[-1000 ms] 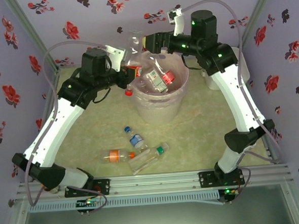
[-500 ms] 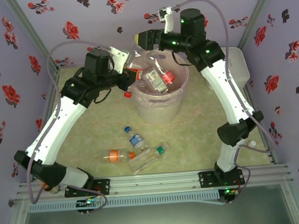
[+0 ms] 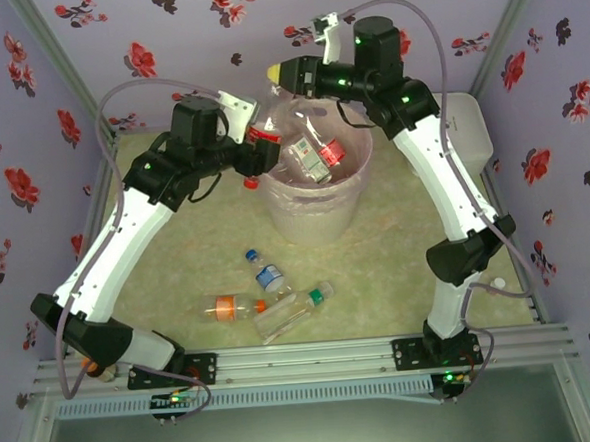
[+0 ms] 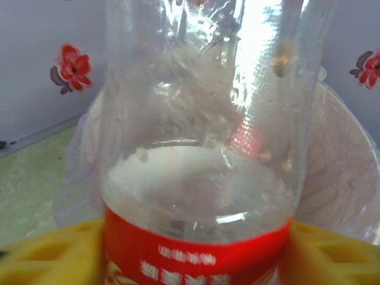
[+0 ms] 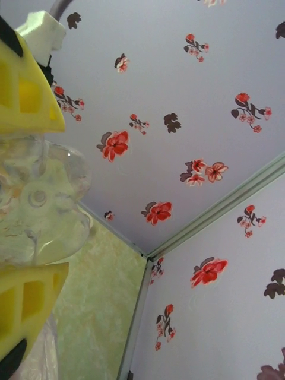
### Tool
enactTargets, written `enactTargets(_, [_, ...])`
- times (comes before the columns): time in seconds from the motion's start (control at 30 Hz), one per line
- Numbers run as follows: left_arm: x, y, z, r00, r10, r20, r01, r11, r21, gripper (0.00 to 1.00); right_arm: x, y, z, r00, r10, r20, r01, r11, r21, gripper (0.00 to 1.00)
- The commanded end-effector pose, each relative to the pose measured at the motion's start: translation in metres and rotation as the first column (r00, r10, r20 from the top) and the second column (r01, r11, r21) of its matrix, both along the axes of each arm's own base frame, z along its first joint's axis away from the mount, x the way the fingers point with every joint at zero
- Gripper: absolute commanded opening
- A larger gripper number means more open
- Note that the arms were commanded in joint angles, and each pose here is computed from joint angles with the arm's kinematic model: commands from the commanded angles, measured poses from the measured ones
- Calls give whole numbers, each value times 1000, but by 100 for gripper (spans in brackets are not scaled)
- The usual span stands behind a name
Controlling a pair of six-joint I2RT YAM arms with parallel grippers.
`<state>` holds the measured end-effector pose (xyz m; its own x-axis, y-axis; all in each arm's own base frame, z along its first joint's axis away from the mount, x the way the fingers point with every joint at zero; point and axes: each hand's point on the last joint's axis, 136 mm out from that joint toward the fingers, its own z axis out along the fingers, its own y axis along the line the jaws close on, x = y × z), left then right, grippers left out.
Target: Put the plastic bottles in the bin
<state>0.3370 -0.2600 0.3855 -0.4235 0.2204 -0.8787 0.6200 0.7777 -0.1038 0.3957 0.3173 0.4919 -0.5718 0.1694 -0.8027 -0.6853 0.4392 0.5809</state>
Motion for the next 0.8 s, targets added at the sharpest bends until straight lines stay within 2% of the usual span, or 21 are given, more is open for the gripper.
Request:
enactTargets(0.0, [8,23,19,991,118,60,-117,993,-24,90,-2,-30,56,994,-55,98,44,993,107,28])
enactTargets(0.1, [13,42,18,978,202,51,-200,978,-54,98,-1,-55,76,988,-100,119,81,985,151,26])
enactTargets(0.27, [27,69,2,946,320,-43,-323,938,-126,98,0,-108,101,955,-240,173,208,960,185,20])
enactTargets(0.37, [36,76,-16,924,368,-106,-379,916,-128,97,-1,-133,108,928,-310,209,274,944,184,20])
enactTargets(0.53, [46,79,-45,888,422,-182,-441,894,-81,93,11,-166,76,848,-459,265,482,876,-24,15])
enactTargets(0.6, [48,77,-53,882,425,-203,-447,892,-75,91,17,-177,60,818,-496,290,546,830,-119,9])
enactTargets(0.77, [53,67,-66,879,411,-240,-439,895,-75,88,28,-194,25,769,-535,349,636,696,-334,2])
